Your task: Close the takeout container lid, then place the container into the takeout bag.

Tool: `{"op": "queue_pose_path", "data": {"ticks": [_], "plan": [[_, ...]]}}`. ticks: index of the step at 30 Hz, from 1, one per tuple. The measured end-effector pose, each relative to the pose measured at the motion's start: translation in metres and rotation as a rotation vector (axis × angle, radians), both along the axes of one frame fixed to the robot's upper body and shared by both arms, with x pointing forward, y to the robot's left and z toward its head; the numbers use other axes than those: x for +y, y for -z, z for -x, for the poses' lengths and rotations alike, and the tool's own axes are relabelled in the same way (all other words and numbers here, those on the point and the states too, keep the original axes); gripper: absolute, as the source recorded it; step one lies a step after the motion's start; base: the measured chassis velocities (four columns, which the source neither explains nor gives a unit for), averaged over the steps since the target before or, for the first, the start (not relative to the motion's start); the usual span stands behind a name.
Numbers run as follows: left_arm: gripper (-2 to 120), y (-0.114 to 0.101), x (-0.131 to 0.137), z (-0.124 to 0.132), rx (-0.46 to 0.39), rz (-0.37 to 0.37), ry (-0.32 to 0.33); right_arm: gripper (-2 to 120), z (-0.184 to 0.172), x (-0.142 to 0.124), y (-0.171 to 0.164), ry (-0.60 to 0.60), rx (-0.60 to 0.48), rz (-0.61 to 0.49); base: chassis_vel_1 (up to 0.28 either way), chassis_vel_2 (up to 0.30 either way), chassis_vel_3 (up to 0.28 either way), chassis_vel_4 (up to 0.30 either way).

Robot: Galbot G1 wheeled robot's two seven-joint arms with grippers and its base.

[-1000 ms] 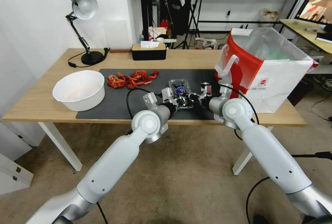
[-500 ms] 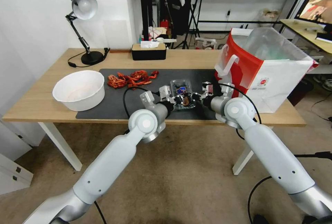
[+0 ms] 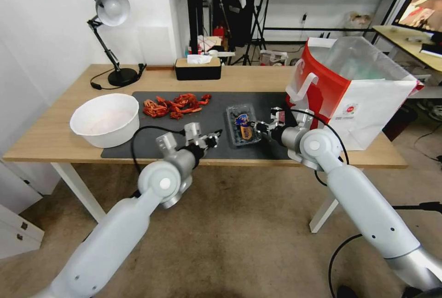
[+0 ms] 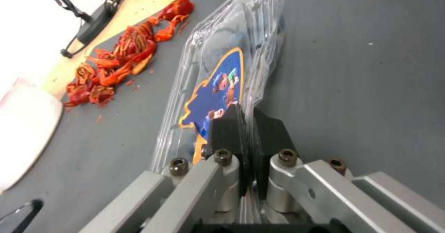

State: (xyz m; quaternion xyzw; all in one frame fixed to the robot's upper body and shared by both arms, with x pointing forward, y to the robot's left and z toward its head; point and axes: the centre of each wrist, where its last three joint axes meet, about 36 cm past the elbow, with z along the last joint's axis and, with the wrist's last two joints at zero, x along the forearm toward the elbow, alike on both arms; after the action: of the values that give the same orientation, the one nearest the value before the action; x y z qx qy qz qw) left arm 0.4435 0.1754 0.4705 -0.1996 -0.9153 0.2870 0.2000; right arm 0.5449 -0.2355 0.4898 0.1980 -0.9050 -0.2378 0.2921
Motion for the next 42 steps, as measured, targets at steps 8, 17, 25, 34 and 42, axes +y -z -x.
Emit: {"op": "queue_pose_path", "data": {"ticks": [8,17,25,34,42], "plan": [[25,0.013,0.021,0.025,-0.061,-0.09,-0.045,0,0.003,0.008,-0.002,-0.012,-0.007,-0.024,0.0,0.0,0.0,0.0],[59,0.046,0.037,0.08,-0.189,-0.409,-0.15,0,0.004,0.014,-0.007,-0.023,-0.016,-0.058,0.0,0.0,0.0,0.0],[85,0.053,0.042,0.103,-0.196,-0.513,-0.211,0,0.005,0.017,-0.01,-0.024,-0.022,-0.077,0.0,0.0,0.0,0.0],[100,0.056,0.036,0.112,-0.177,-0.535,-0.253,0,0.017,-0.001,-0.036,0.024,-0.146,-0.17,0.0,0.0,0.0,0.0],[100,0.06,0.037,0.116,-0.159,-0.536,-0.258,0,0.038,-0.019,-0.094,0.078,-0.405,-0.261,0.0,0.0,0.0,0.0]]}}
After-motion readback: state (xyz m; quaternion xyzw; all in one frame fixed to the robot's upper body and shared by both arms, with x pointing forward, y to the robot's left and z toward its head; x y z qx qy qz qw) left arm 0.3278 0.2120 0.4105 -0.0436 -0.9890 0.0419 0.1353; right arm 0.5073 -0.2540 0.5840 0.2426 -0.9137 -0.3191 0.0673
